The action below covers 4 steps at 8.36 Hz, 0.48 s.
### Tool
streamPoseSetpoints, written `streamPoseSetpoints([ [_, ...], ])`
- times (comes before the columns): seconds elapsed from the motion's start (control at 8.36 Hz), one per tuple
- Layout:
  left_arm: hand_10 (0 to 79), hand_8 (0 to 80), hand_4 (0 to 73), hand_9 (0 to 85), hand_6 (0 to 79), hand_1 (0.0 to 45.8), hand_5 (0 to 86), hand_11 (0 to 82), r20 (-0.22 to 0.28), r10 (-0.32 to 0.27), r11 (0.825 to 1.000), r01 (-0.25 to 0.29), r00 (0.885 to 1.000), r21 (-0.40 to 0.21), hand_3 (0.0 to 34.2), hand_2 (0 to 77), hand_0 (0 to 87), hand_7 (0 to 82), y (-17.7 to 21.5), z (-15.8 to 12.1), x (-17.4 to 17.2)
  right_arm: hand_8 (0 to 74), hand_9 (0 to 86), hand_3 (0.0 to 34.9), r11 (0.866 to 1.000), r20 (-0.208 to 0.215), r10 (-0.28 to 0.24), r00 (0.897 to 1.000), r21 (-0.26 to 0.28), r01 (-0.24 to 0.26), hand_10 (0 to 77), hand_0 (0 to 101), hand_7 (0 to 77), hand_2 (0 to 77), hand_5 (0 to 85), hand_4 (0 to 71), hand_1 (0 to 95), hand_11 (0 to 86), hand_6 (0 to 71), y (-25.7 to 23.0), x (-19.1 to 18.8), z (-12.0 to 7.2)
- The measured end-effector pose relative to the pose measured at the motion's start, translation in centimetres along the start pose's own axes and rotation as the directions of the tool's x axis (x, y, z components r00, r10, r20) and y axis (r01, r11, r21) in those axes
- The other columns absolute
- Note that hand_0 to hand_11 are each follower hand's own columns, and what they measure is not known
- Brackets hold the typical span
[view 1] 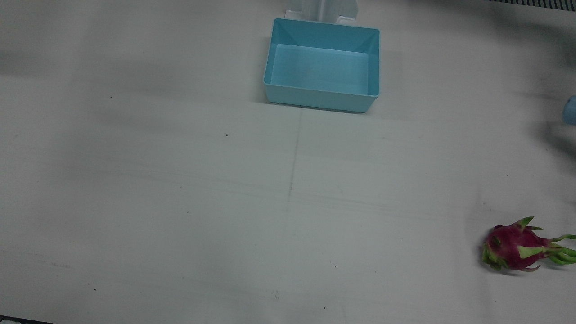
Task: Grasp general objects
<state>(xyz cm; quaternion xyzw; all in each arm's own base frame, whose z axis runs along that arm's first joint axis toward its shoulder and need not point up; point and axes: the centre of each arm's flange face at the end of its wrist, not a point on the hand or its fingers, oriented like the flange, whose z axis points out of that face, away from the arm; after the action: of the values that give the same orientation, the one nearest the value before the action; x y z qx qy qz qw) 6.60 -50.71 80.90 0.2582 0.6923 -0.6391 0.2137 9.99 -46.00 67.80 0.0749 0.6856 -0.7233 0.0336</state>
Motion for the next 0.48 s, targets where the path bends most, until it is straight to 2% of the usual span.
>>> streamPoseSetpoints([
  [0.48, 2.2, 1.1, 2.7, 0.5, 0.0, 0.0, 1.6, 4.4, -0.001, 0.0, 1.0, 0.0, 1.0, -0.002, 13.8, 1.1, 49.8, 0.0, 0.03, 0.03, 0.01, 0.0, 0.5, 0.0, 1.0, -0.001, 0.0, 1.0, 0.0, 0.0, 0.0, 0, 0.0, 77.4, 0.0, 0.0, 94.9, 0.5, 0.0, 0.0, 0.01, 0.0],
])
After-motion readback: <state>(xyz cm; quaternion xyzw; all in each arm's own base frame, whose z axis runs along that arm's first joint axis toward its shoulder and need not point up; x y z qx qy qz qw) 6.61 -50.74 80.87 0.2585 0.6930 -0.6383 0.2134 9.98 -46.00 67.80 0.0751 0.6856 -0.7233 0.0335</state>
